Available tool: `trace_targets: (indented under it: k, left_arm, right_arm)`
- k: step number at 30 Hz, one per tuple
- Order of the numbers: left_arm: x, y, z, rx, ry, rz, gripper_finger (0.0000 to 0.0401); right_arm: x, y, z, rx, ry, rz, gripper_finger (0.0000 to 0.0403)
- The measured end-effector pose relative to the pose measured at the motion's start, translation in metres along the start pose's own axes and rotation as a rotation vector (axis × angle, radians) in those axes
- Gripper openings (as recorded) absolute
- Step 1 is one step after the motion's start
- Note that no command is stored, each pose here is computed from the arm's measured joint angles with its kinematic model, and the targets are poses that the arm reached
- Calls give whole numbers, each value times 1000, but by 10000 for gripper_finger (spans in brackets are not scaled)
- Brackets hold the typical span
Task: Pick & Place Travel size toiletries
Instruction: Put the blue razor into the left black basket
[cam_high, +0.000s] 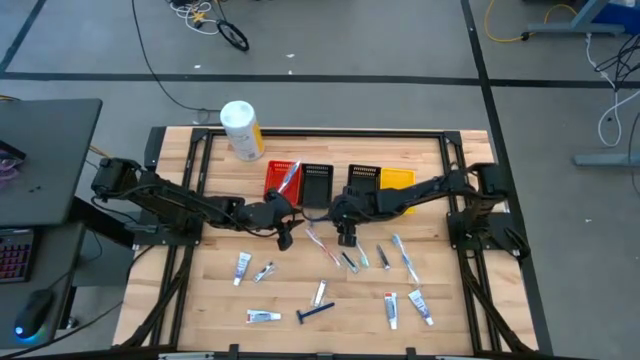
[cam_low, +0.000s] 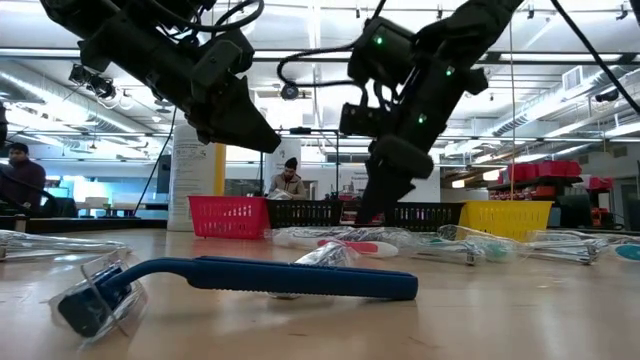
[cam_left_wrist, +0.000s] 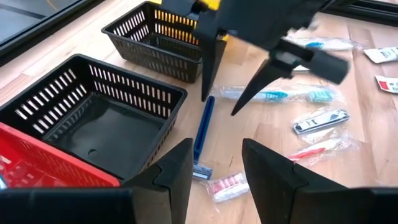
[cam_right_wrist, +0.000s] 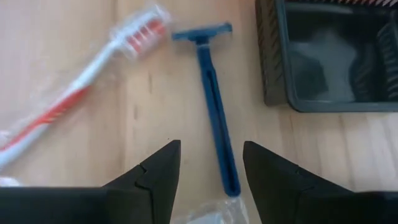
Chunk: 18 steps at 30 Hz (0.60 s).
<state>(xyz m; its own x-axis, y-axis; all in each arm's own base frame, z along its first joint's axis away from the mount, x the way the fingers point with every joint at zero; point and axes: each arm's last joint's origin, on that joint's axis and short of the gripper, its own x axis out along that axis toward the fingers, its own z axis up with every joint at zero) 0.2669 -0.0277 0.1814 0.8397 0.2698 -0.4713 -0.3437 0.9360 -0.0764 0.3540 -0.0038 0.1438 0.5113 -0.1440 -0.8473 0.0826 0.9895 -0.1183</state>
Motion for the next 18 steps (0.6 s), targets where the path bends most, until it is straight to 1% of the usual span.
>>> trace_targets:
  k: [7,13,16,18]
  left_arm:
    - [0,-1,2,3,-24,-8,146]
    - [0,-1,3,7,-32,-10,146]
    - [0,-1,3,26,-34,-10,146]
    - [0,-1,4,30,-35,-10,146]
  right_arm:
    - [15,-6,-5,-8,36,-11,184]
    - [21,-11,-6,4,33,-9,183]
    - [21,-11,-6,-5,34,-6,175]
    - [20,-10,-6,-10,33,-1,162]
